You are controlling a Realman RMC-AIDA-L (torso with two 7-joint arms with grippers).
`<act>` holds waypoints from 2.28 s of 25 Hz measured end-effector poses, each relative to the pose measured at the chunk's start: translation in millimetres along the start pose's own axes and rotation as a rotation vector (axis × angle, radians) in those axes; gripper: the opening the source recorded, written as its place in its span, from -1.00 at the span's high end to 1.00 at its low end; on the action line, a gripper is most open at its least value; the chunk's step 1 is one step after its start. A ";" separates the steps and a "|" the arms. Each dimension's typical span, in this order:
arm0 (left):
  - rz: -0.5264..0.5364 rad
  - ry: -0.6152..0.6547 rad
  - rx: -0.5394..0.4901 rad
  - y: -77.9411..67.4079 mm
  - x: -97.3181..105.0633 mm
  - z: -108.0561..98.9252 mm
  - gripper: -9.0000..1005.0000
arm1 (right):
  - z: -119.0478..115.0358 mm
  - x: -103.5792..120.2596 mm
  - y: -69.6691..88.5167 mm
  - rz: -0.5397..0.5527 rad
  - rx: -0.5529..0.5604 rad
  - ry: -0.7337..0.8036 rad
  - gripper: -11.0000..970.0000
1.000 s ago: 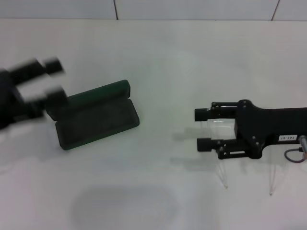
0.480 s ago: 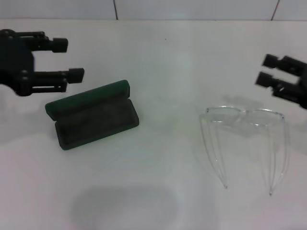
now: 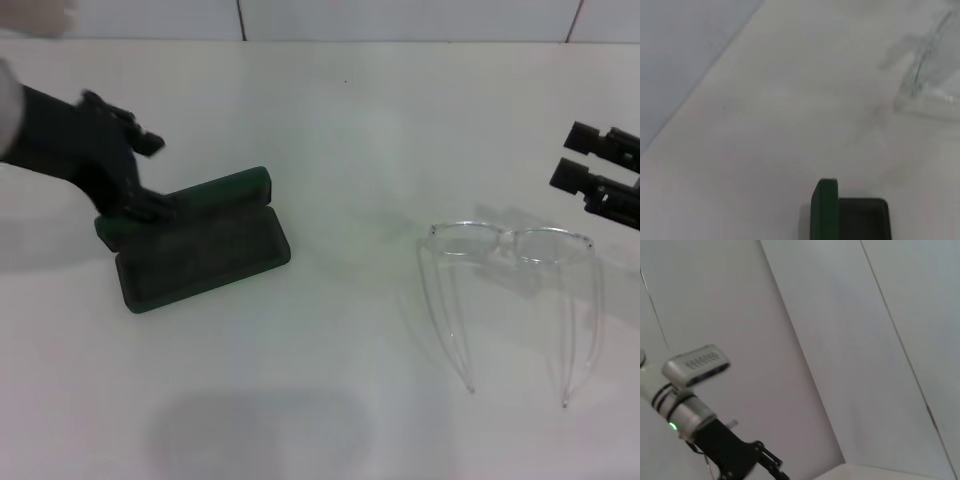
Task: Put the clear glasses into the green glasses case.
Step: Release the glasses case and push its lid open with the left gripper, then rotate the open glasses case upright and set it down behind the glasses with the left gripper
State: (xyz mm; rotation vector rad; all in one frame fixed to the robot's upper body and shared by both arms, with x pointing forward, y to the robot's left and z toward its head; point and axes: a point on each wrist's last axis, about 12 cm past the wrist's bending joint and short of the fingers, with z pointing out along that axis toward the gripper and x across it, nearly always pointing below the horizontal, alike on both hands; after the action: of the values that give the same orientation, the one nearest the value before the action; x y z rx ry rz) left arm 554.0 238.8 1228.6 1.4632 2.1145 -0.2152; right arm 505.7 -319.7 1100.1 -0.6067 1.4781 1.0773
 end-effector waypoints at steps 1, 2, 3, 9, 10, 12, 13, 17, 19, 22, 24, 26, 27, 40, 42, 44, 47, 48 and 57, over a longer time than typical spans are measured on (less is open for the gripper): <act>0.011 0.026 0.002 -0.4 -3.3 8.7 -0.39 | -0.5 1.0 0.5 0.003 0.001 0.000 -0.44; 0.015 0.038 0.002 -0.6 -5.4 14.5 -0.38 | -1.7 2.3 1.1 0.006 0.003 0.000 -0.44; 0.018 0.049 0.002 -0.8 -7.3 20.1 -0.38 | -3.0 3.1 1.5 0.007 0.006 0.000 -0.44; 0.040 0.112 -0.015 3.3 -10.5 46.5 -0.32 | -5.0 6.6 4.2 -0.002 0.003 -0.001 -0.44; 0.040 0.128 -0.023 5.8 -10.7 50.2 -0.31 | -5.2 6.8 4.8 -0.004 -0.001 -0.003 -0.44; 0.031 0.152 -0.032 10.4 -10.8 57.7 -0.29 | -5.7 6.7 6.2 -0.009 -0.008 -0.011 -0.44; 0.026 0.160 -0.036 12.2 -10.4 60.2 -0.28 | -5.8 6.4 6.4 -0.010 -0.010 -0.014 -0.44; 0.016 0.200 -0.047 18.2 -7.9 70.9 -0.25 | -5.9 6.3 6.3 -0.011 -0.010 -0.014 -0.44; 0.013 0.210 -0.043 18.8 -6.8 74.6 -0.23 | -6.1 6.1 6.2 -0.012 -0.009 -0.015 -0.44; 0.013 0.223 -0.029 17.7 -5.7 78.8 -0.20 | -6.2 6.0 6.0 -0.016 -0.007 -0.015 -0.44; 0.013 0.230 -0.022 16.4 -6.1 81.1 -0.18 | -6.1 6.0 5.7 -0.020 -0.005 -0.015 -0.44; 0.006 0.235 -0.018 15.6 -7.0 82.8 -0.17 | -5.4 5.6 5.1 -0.024 -0.004 -0.015 -0.44; 0.002 0.236 -0.017 15.4 -7.2 83.1 -0.16 | -4.9 5.3 4.8 -0.026 -0.004 -0.014 -0.44; -0.001 0.258 -0.026 11.9 -10.7 86.0 0.25 | -3.0 5.2 3.6 -0.035 -0.003 -0.017 -0.44; -0.003 0.258 -0.024 11.6 -11.3 85.9 0.34 | -2.9 5.3 3.5 -0.035 -0.002 -0.017 -0.44; -0.002 0.256 -0.022 11.0 -12.8 85.5 0.47 | -3.0 5.6 3.2 -0.035 0.002 -0.017 -0.44; 0.021 0.251 -0.026 9.2 -17.8 84.3 0.59 | -4.5 6.2 2.4 -0.040 0.017 -0.018 -0.44; 0.033 0.251 -0.028 7.9 -19.9 84.0 0.59 | -5.6 6.0 2.0 -0.045 0.024 -0.022 -0.44; 0.173 0.196 -0.019 -21.5 -50.3 80.6 0.59 | -19.4 7.5 0.6 -0.073 0.113 -0.112 -0.44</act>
State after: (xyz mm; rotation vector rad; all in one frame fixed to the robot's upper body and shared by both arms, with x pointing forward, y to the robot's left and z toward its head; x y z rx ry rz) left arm 575.4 154.9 1183.9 1.7051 2.1179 0.0148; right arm 494.2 -335.0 1091.7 -0.5083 1.3990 0.9496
